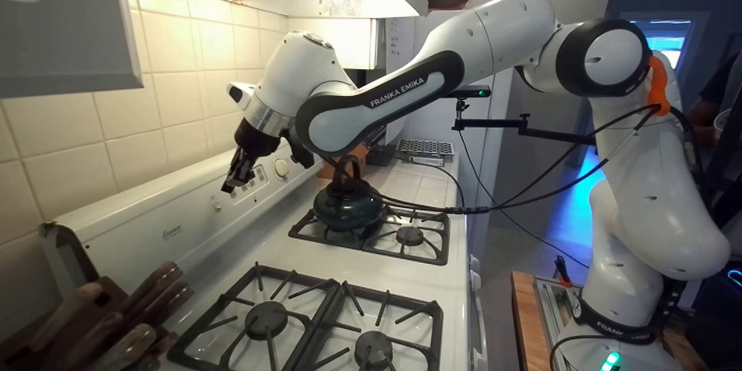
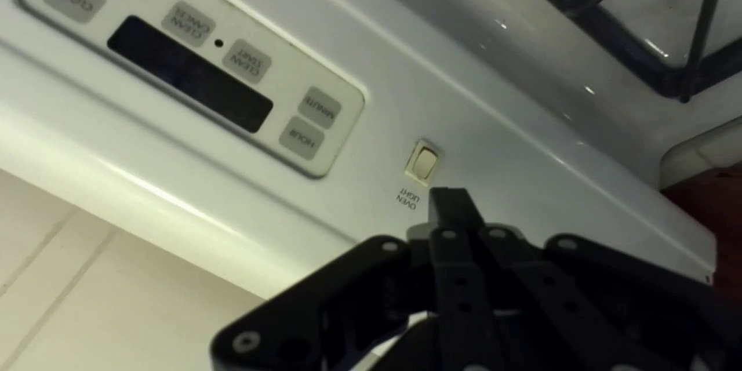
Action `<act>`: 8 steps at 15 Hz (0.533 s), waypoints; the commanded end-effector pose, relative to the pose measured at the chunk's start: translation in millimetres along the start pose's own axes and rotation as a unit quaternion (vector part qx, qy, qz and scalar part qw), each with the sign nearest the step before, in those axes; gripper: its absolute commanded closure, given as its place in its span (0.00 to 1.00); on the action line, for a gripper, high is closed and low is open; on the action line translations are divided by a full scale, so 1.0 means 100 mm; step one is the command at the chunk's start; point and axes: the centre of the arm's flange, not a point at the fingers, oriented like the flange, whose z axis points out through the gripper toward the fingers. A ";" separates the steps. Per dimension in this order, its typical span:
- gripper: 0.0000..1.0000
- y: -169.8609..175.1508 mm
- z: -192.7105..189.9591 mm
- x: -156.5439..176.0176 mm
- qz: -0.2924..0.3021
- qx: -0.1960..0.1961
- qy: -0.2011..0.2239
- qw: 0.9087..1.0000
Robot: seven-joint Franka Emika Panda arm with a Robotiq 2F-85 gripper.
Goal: Press the switch on the stove
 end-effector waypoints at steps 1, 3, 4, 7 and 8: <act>1.00 -0.16 -0.11 -0.26 0.040 0.008 -0.012 0.999; 1.00 -0.25 -0.09 -0.37 0.060 0.012 -0.018 0.998; 1.00 -0.28 -0.08 -0.42 0.067 0.013 -0.023 0.997; 1.00 -0.37 -0.10 -0.56 0.096 0.011 -0.030 0.995; 1.00 -0.39 -0.13 -0.59 0.108 0.009 -0.031 0.994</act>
